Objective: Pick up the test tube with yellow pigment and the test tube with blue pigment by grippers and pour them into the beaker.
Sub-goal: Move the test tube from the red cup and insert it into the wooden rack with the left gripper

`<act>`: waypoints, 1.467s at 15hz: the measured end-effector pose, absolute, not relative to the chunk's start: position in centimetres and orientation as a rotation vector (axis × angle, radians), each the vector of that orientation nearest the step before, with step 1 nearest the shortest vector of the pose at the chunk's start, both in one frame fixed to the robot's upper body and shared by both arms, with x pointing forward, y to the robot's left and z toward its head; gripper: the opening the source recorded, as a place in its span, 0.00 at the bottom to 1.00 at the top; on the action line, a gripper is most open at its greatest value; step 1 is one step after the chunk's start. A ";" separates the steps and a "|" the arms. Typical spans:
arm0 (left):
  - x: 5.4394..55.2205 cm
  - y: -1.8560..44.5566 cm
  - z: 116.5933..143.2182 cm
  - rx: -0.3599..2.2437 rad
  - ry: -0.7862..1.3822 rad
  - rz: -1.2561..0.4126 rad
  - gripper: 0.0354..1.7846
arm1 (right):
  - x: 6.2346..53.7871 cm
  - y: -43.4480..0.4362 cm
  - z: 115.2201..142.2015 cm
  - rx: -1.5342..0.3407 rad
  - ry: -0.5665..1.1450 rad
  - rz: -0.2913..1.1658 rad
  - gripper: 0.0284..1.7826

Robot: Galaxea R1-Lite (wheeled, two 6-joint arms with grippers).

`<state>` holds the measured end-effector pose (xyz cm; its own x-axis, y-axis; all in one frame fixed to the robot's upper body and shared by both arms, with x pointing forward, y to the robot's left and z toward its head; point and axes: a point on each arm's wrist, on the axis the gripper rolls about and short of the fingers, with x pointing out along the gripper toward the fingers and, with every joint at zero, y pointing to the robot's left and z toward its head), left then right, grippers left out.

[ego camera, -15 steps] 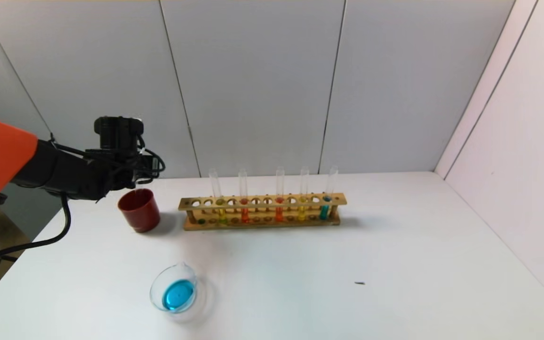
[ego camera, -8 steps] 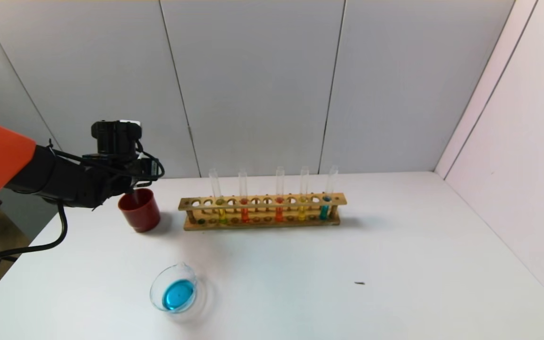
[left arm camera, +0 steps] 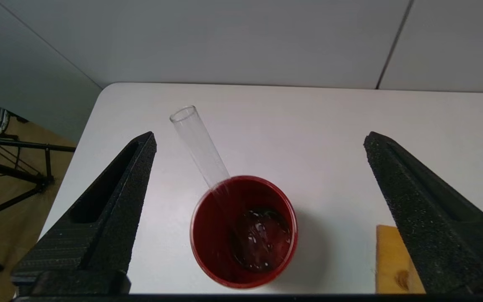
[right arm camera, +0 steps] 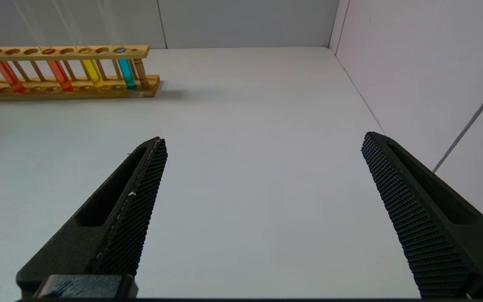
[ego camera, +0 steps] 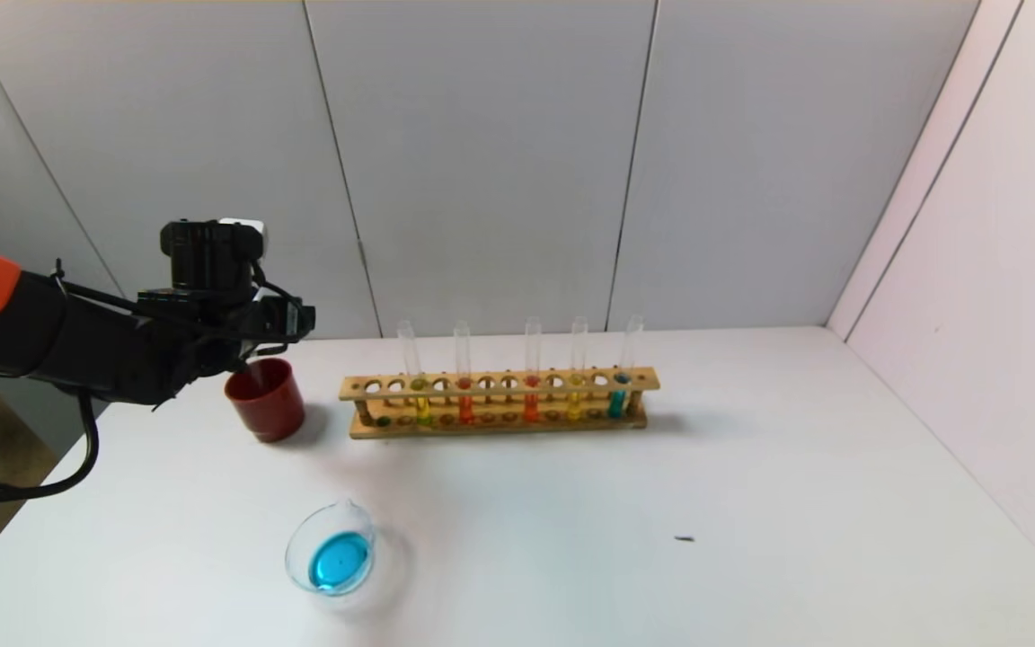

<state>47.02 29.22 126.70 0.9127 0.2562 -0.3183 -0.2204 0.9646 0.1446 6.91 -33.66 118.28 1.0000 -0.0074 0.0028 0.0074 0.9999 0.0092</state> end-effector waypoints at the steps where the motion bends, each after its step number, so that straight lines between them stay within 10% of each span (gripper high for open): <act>1: 46.2 28.6 126.9 0.107 0.344 0.227 0.98 | 6.9 -33.7 118.3 0.009 -0.003 -0.007 0.95; 22: 37.1 17.6 124.8 -0.017 0.242 -0.007 0.98 | 6.9 -33.7 118.3 0.009 -0.003 -0.007 0.95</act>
